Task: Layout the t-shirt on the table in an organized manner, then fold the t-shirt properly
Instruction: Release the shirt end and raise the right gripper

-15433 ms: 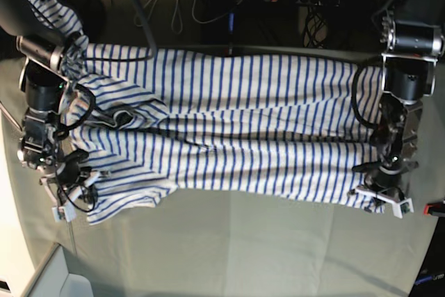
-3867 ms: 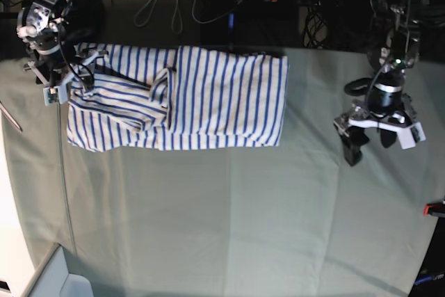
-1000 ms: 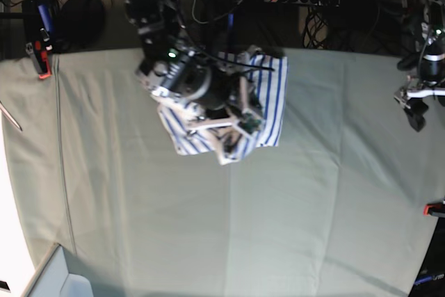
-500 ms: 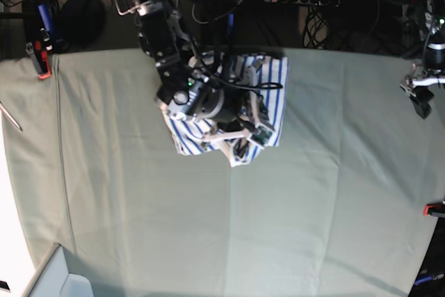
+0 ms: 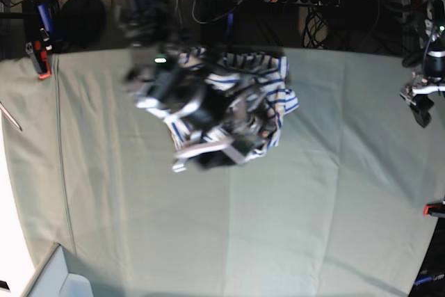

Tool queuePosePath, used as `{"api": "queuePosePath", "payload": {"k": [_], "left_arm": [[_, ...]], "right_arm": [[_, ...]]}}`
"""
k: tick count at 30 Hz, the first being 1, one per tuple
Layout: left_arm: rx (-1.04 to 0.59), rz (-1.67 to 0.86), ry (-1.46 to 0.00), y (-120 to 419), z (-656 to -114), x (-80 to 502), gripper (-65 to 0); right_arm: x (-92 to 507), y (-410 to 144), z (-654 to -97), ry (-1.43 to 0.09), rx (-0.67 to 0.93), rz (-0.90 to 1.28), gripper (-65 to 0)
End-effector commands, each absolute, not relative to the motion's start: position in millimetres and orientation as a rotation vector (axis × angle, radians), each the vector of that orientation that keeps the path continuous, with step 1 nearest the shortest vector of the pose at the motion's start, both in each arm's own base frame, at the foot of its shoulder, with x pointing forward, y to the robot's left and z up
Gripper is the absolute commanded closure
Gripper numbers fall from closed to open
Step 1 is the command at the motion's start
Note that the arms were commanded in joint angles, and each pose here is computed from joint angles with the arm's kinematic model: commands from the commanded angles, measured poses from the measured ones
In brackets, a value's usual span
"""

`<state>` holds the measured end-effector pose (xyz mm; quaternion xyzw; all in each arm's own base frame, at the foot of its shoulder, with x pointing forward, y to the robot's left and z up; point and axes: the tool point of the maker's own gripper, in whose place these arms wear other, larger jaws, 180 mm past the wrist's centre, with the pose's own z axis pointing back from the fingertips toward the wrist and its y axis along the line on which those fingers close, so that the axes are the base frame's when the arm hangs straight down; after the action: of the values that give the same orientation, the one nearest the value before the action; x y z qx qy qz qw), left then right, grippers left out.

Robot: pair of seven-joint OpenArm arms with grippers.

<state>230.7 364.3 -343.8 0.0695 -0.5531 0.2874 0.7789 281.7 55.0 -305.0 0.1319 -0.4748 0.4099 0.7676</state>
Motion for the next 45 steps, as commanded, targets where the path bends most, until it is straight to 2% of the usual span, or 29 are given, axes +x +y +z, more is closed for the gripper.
{"api": "queuePosePath", "payload": {"k": [1, 4, 8, 9, 14, 18, 25, 29, 33, 45], "left_arm": [[0.167, 0.598, -1.241, 368.4, -330.2, 234.9, -56.3], [0.165, 0.602, -1.250, 369.2, -328.6, 238.9, -56.3], [0.161, 0.606, -1.259, 369.1, -326.8, 242.5, -56.3], [0.161, 0.606, -1.259, 369.1, -326.8, 242.5, -56.3], [0.155, 0.608, -1.273, 368.6, -323.3, 247.6, -56.3], [0.143, 0.595, -1.267, 363.2, -325.2, 249.7, -56.3], [0.142, 0.595, -1.267, 362.5, -325.3, 249.0, -56.3], [0.148, 0.599, -1.265, 364.7, -326.0, 247.9, -56.3], [0.149, 0.598, -1.262, 365.2, -326.6, 247.3, -56.3], [0.138, 0.596, -1.269, 361.7, -324.2, 249.2, -56.3]], "right_arm": [[287.2, 41.4, -298.8, -1.051, 0.253, 0.868, -36.3], [299.9, -9.0, -306.5, -1.026, 0.143, 0.799, -22.7], [294.7, -73.1, -328.3, -0.950, 0.045, 0.652, -0.9], [290.8, -82.7, -333.4, -0.932, 0.033, 0.628, 0.0], [264.1, -85.9, -366.7, -0.830, 0.068, 0.607, 0.0], [238.5, -53.4, -390.0, -0.758, 0.158, 0.670, 0.0], [186.1, 37.6, -379.1, -0.756, 0.351, 0.904, 0.0], [162.5, 68.2, -362.2, -0.787, 0.417, 1.043, 0.0], [165.5, 61.4, -349.2, -0.827, 0.389, 1.074, 0.0], [219.6, -25.5, -353.0, -0.841, 0.164, 0.874, 0.0]]}}
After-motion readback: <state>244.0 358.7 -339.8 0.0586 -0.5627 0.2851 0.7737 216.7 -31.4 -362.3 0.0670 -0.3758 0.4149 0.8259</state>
